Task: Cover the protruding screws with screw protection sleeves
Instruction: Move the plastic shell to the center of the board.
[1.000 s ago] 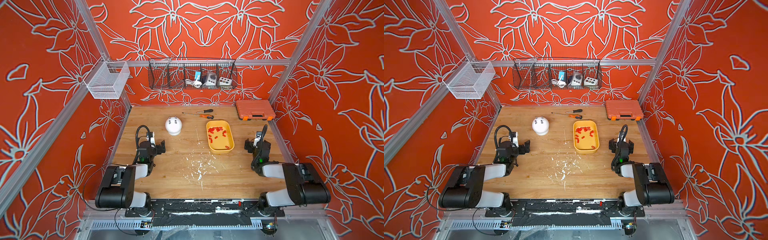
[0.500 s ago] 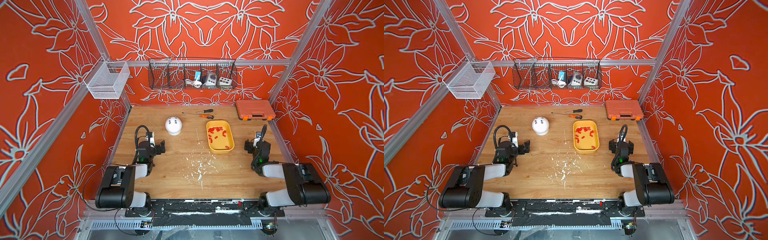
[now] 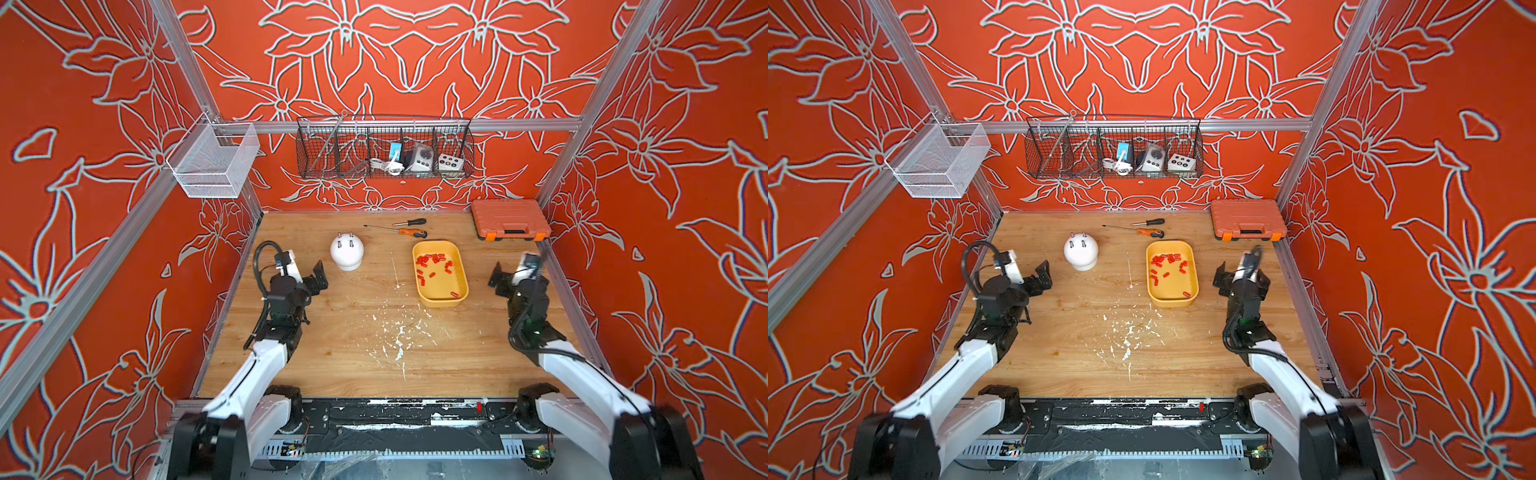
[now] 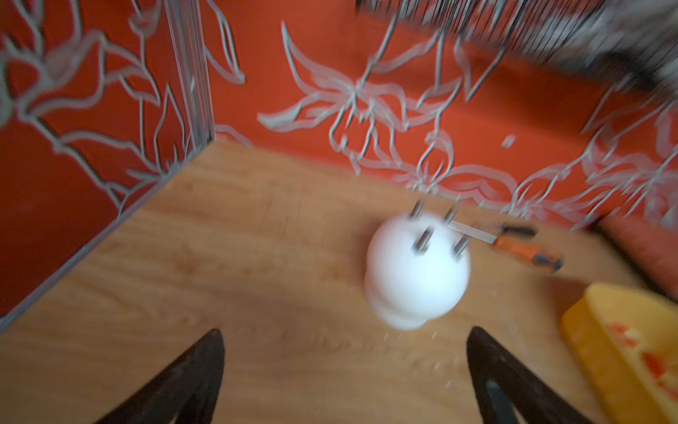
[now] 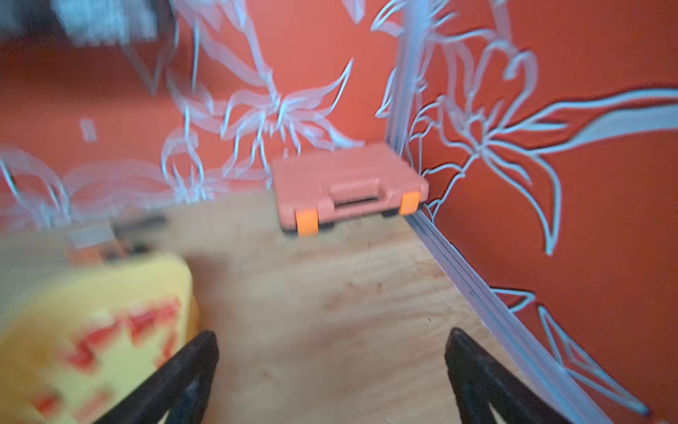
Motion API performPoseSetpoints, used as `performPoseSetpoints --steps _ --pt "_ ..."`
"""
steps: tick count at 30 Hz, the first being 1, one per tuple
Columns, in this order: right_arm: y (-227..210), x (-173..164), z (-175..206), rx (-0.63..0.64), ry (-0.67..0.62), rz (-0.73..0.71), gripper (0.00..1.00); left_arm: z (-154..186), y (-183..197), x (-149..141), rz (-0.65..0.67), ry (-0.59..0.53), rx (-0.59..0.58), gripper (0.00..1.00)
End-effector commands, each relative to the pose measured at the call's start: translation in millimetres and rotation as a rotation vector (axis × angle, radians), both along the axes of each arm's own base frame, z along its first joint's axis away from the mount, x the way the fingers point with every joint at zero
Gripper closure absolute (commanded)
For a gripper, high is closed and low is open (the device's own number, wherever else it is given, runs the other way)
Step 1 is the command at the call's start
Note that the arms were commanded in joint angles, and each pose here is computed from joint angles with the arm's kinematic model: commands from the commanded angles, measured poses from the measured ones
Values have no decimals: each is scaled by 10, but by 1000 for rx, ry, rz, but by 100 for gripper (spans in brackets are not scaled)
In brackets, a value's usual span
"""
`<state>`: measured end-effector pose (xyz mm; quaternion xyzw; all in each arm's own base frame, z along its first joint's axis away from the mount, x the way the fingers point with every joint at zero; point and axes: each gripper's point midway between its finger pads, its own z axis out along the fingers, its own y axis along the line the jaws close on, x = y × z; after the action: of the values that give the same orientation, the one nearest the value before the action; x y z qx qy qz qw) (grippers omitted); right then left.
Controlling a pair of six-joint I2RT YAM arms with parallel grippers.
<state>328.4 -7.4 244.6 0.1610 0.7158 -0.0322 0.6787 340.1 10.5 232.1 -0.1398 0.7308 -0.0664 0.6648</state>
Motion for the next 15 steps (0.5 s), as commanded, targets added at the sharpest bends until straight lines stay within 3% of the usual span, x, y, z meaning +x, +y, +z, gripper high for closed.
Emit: performPoseSetpoints --steps 1,2,3,5,10,12,15 --pt "87 -155 142 285 -134 91 2 168 -84 -133 -36 -148 -274 0" --pt "296 -135 315 243 -187 220 2 229 -94 -101 -40 -151 -323 0" --pt "418 -83 377 228 -169 274 2 294 -149 -18 -57 -81 -325 4" --pt "558 109 362 206 -44 306 3 382 -298 169 -86 94 -248 17" --pt "919 668 81 107 310 401 12 97 -620 732 -173 403 -189 18" --pt "1071 770 3 88 365 460 14 8 -721 909 -187 470 -101 18" --pt "1189 739 -94 84 390 512 14 -88 -819 1135 -221 517 -49 11"
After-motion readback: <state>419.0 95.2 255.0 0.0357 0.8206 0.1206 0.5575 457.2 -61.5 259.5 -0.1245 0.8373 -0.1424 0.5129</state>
